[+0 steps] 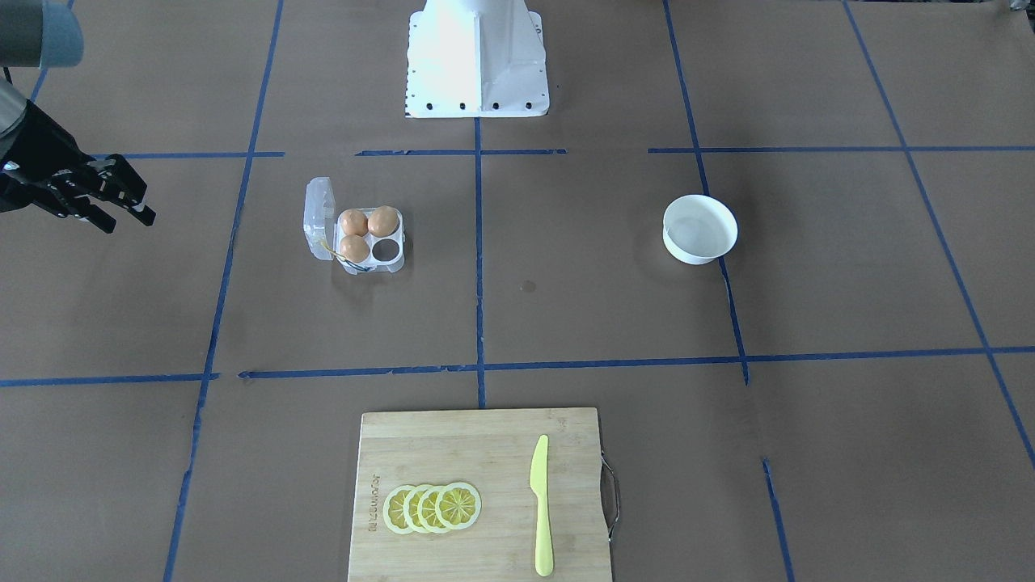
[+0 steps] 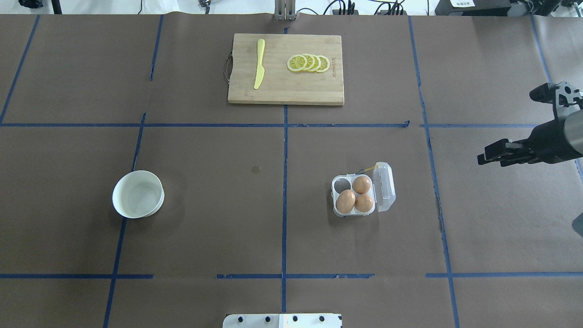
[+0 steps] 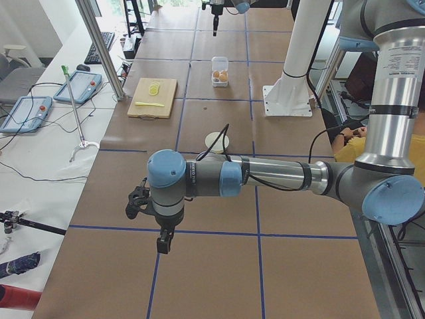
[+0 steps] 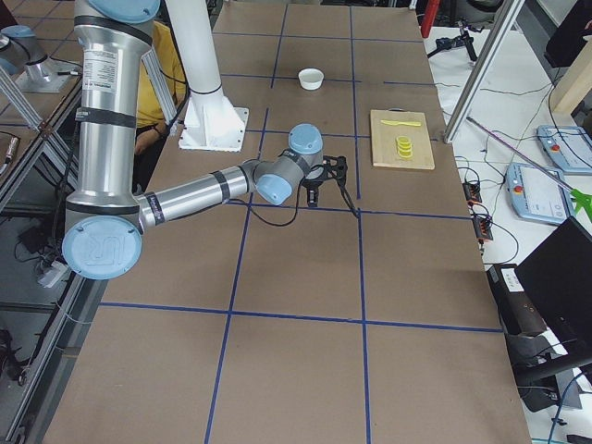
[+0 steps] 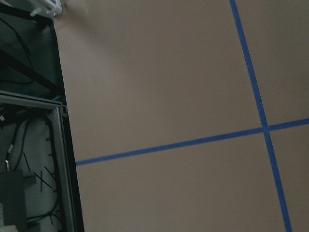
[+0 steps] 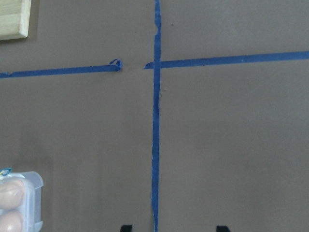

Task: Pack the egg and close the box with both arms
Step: 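Move the right gripper toward the open lid of the egg box, then push the clear lid down over the eggs with the right gripper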

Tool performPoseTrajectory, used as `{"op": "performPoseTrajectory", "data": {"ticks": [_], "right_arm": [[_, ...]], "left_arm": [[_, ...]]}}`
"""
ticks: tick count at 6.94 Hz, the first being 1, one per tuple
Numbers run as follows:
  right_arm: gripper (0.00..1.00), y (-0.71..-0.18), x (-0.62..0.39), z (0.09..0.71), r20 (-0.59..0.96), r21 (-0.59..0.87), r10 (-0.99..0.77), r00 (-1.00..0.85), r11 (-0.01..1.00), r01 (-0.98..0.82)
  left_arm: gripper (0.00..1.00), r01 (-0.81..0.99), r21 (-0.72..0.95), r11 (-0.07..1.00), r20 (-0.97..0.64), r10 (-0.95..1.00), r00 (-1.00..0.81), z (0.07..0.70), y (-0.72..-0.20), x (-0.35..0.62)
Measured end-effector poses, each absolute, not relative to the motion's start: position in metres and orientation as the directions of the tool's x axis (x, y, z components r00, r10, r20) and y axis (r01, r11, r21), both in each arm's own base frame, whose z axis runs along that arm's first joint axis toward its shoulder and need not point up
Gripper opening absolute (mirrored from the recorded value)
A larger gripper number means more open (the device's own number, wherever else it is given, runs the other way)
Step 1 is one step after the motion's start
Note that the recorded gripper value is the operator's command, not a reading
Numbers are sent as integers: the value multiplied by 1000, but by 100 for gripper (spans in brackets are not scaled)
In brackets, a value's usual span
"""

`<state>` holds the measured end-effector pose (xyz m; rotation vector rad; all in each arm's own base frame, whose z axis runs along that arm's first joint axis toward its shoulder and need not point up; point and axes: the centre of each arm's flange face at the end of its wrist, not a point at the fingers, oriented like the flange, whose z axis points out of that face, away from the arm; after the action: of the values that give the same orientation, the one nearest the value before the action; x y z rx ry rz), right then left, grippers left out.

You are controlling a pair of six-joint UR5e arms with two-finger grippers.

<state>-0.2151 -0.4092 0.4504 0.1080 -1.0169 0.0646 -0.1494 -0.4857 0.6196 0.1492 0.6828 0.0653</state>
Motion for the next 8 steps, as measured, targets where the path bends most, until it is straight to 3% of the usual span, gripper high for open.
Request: {"op": "performPoseTrajectory", "data": {"ticks": [1, 2, 4, 8], "right_arm": [[48, -397, -240, 447, 853, 35, 31, 521, 993, -117], [26, -385, -265, 442, 854, 13, 57, 518, 991, -130], [0, -369, -324, 405, 883, -17, 88, 460, 988, -156], [0, -365, -397, 319, 935, 27, 48, 352, 978, -205]], "left_arm": [[100, -5, 165, 986, -635, 110, 765, 613, -482, -147], [100, -6, 176, 984, -637, 119, 762, 608, -482, -145], [100, -14, 193, 981, -637, 136, 759, 602, -485, -142], [100, -23, 207, 978, -634, 152, 758, 596, -488, -138]]}}
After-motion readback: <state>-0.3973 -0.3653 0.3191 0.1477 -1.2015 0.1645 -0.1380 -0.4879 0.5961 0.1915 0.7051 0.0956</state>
